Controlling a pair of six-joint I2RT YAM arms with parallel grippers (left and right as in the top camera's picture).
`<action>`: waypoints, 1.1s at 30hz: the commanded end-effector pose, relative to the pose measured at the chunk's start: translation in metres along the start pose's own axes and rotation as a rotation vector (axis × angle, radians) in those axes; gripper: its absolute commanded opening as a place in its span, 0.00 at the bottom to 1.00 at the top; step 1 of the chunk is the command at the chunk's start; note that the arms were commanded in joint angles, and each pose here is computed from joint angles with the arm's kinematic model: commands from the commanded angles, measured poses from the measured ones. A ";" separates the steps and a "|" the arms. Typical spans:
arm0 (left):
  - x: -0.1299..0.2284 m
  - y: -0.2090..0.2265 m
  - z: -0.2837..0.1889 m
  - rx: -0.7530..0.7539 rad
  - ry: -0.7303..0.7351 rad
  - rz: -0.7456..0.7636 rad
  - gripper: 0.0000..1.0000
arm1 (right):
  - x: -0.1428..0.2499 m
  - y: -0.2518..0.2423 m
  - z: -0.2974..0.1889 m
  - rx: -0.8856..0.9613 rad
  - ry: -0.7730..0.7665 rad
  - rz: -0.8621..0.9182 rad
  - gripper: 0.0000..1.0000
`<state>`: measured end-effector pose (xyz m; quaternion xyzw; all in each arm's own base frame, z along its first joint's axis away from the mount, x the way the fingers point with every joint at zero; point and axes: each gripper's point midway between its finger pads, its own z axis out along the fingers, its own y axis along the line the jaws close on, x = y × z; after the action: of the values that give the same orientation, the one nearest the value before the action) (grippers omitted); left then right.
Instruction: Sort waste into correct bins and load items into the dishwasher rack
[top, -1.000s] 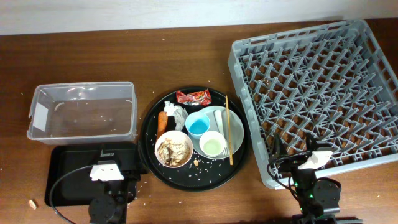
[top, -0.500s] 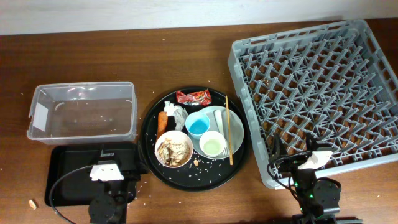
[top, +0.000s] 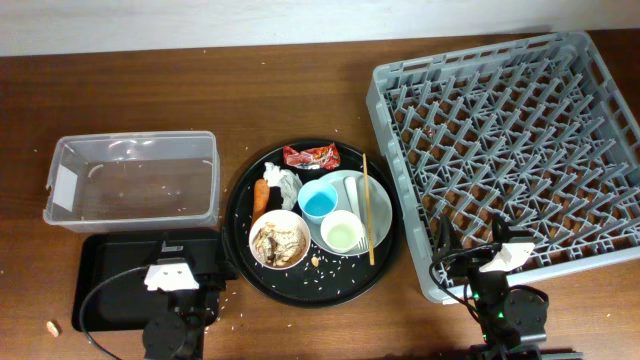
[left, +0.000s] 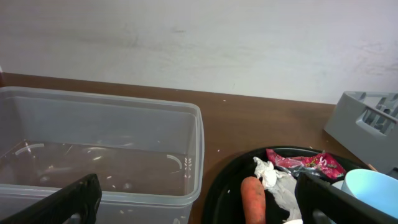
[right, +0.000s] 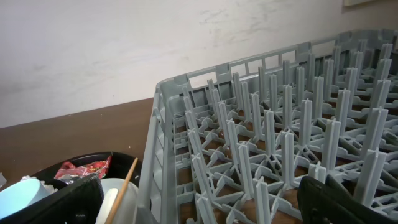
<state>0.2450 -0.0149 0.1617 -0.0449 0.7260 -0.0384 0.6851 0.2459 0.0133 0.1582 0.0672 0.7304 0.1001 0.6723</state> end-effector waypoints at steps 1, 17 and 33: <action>0.002 -0.002 0.000 0.016 0.007 0.013 0.99 | 0.003 0.007 0.000 -0.044 0.009 0.006 0.99; -0.138 -0.089 -0.041 0.401 0.453 0.005 1.00 | -0.131 0.118 -0.086 -0.406 0.407 0.161 0.99; -0.124 -0.107 -0.034 0.439 0.820 -0.042 0.98 | 0.048 0.158 -0.008 0.061 1.287 -0.087 0.82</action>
<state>0.2219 -0.1057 0.2926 0.0995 0.9138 -0.2158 0.3294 0.2098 0.1885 0.1666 -0.0876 0.9826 0.1358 0.0913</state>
